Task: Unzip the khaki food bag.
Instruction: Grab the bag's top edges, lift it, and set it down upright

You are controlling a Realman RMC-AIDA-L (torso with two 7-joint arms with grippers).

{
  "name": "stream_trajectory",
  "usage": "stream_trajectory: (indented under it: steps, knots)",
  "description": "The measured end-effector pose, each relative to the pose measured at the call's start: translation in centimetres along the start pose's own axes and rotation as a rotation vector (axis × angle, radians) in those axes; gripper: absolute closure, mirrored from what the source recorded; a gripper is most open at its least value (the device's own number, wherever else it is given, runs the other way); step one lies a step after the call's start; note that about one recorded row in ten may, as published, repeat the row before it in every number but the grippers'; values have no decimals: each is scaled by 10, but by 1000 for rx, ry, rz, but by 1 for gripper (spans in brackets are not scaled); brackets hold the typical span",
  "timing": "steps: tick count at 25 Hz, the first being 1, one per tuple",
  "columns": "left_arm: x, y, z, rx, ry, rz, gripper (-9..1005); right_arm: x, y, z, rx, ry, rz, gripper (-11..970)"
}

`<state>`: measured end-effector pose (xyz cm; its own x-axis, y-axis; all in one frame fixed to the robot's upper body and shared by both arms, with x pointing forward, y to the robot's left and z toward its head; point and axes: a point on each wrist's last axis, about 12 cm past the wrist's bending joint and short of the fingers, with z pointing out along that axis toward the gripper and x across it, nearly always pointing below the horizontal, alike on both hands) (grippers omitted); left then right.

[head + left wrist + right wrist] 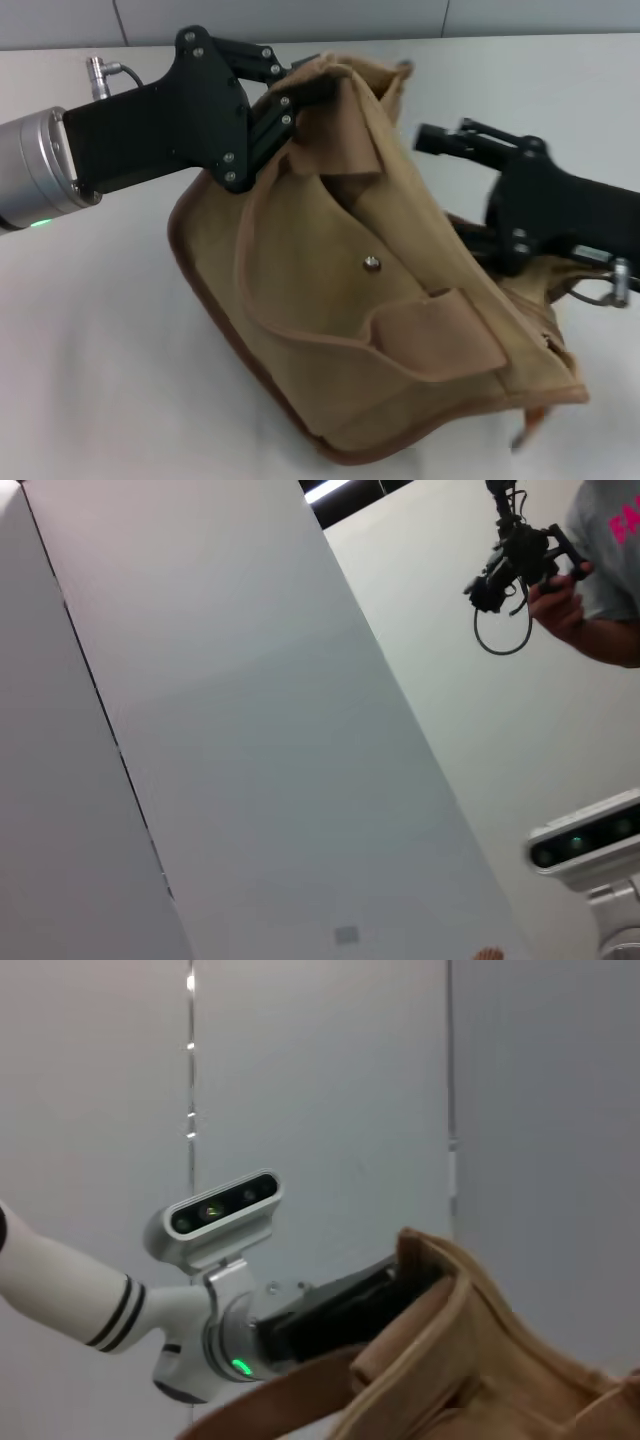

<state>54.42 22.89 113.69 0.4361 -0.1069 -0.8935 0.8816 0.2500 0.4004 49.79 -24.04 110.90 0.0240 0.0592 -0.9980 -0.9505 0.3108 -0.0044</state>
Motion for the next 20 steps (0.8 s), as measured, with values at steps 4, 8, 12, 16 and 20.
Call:
stream_trajectory:
  steps: [4, 8, 12, 16, 20]
  knots:
    - [0, 0, -1, 3, 3, 0, 921, 1, -2, -15, 99, -58, -1, 122]
    - [0, -1, -1, 6, 4, -2, 920, -4, -14, -13, 195, -202, -7, 122]
    - [0, -1, -1, 6, 5, -2, 919, -7, -22, -6, 186, -212, -7, 122]
    - [0, -1, -2, 0, 4, -2, 918, -1, -13, -8, 113, -114, -82, 122]
    - [0, -1, -2, 1, 3, -3, 916, 8, -3, -15, 44, -5, -138, 122]
